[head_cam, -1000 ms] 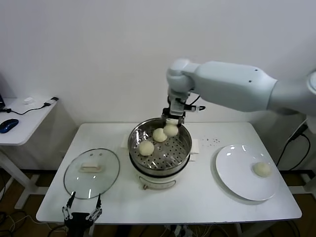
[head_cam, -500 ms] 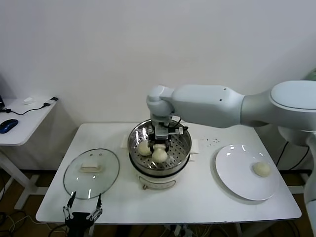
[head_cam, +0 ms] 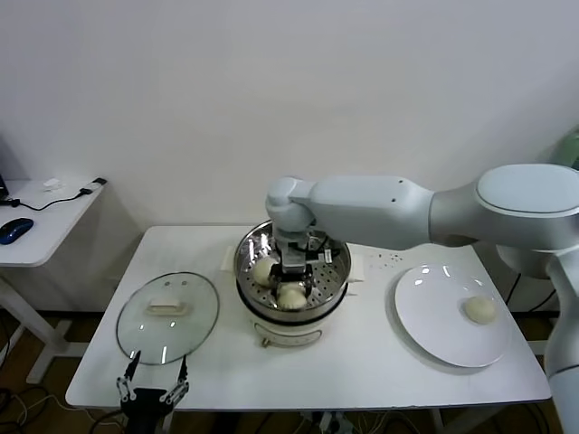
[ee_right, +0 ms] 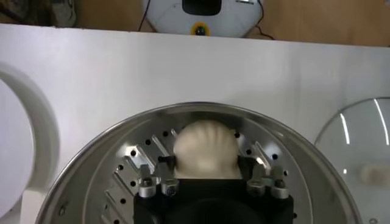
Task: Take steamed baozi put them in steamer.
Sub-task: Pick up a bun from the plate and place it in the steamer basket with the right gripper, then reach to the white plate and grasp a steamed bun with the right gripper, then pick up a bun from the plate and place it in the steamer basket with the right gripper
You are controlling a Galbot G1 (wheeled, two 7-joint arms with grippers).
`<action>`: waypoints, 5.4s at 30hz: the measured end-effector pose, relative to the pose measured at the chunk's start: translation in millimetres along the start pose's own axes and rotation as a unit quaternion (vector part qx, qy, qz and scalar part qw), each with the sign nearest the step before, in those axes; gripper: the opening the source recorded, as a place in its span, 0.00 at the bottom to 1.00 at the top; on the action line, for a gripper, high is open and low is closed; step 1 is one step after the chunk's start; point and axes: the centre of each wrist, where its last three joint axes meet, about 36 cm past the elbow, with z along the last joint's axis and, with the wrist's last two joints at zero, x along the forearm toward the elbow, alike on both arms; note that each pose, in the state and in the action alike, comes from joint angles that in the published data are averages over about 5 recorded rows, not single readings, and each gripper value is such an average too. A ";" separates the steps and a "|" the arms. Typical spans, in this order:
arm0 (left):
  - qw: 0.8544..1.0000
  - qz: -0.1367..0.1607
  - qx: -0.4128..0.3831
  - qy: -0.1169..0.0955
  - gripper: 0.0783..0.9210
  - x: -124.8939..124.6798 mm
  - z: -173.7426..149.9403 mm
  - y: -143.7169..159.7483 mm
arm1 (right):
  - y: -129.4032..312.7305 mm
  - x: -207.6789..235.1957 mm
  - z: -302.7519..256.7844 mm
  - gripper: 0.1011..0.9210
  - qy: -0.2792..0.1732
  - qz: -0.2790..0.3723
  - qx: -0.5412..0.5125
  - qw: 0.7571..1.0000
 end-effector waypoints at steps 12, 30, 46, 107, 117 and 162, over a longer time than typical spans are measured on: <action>1.000 -0.002 -0.003 -0.004 0.88 -1.4 -2.5 -0.9 | 20.5 38.7 15.0 0.88 0.023 0.023 -0.015 0.999; 1.000 0.009 0.004 -0.015 0.88 -1.3 -14.5 -8.2 | 258.5 101.0 42.7 0.88 0.061 0.131 -0.502 0.853; 1.000 0.009 0.002 -0.011 0.88 -0.6 -13.6 -10.4 | 459.0 -5.9 -1.8 0.88 0.042 0.071 -0.702 0.708; 1.000 0.004 -0.007 0.003 0.88 0.8 0.2 -5.9 | 507.0 -87.1 6.2 0.60 0.049 0.052 -0.764 0.641; 1.000 0.013 0.009 -0.001 0.88 4.2 -0.5 -11.5 | 403.7 28.0 64.1 0.60 0.017 0.144 -0.737 0.660; 1.000 0.014 0.012 -0.010 0.88 -3.5 8.1 2.5 | 117.1 5.7 63.0 0.62 0.000 0.065 -0.691 0.720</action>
